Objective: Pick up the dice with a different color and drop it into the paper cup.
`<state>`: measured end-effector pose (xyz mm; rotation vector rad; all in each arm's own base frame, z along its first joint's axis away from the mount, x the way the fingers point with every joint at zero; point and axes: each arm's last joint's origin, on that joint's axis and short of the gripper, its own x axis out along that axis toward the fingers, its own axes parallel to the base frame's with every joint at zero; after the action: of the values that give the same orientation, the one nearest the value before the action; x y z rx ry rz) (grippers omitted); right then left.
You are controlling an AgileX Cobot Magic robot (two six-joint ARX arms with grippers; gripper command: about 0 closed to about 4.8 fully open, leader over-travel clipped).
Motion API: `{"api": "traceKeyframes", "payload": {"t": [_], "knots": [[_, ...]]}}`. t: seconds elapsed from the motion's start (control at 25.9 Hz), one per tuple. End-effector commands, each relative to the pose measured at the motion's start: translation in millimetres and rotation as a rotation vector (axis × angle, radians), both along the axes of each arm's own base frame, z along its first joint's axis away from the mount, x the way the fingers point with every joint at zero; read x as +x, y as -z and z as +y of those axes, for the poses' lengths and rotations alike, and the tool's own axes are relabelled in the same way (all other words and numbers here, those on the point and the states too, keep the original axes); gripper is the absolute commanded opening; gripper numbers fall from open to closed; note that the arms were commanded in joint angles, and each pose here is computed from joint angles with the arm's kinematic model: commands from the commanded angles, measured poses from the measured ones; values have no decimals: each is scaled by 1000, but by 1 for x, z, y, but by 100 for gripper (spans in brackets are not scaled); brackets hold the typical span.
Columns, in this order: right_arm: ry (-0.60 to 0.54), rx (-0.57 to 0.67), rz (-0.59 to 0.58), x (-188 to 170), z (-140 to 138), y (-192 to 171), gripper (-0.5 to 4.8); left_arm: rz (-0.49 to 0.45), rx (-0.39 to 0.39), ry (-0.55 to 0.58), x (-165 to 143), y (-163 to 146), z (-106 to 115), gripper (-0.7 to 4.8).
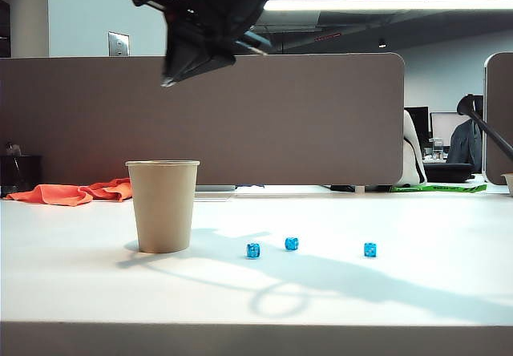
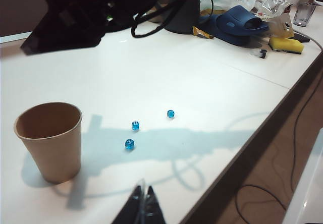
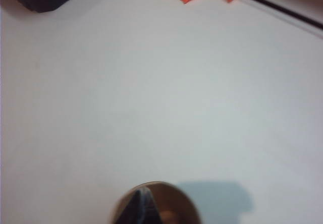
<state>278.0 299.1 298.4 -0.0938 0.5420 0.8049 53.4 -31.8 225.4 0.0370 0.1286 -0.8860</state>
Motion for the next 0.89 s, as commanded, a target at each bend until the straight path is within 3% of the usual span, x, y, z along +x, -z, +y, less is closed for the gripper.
{"api": "traceKeyframes", "payload": {"t": [0.04,0.19,0.35,0.58,0.89], "knots": [[68,-4,-49,8,-17,-14,-2,-7,-23,-155,3,-5,3,-6],[102,-35,-57,14,-37,-22,-2,-37,-58,-306,6,-9,6,-6],[199,-29,-92,17,-87,-32,-2,-98,-74,-461,8,-15,10,-6],[312,33,-175,-14,-150,-24,-2,-103,-76,-475,8,-15,11,-6],[426,66,-241,-58,-206,1,-2,-139,-139,-490,8,-22,11,-6]]}}
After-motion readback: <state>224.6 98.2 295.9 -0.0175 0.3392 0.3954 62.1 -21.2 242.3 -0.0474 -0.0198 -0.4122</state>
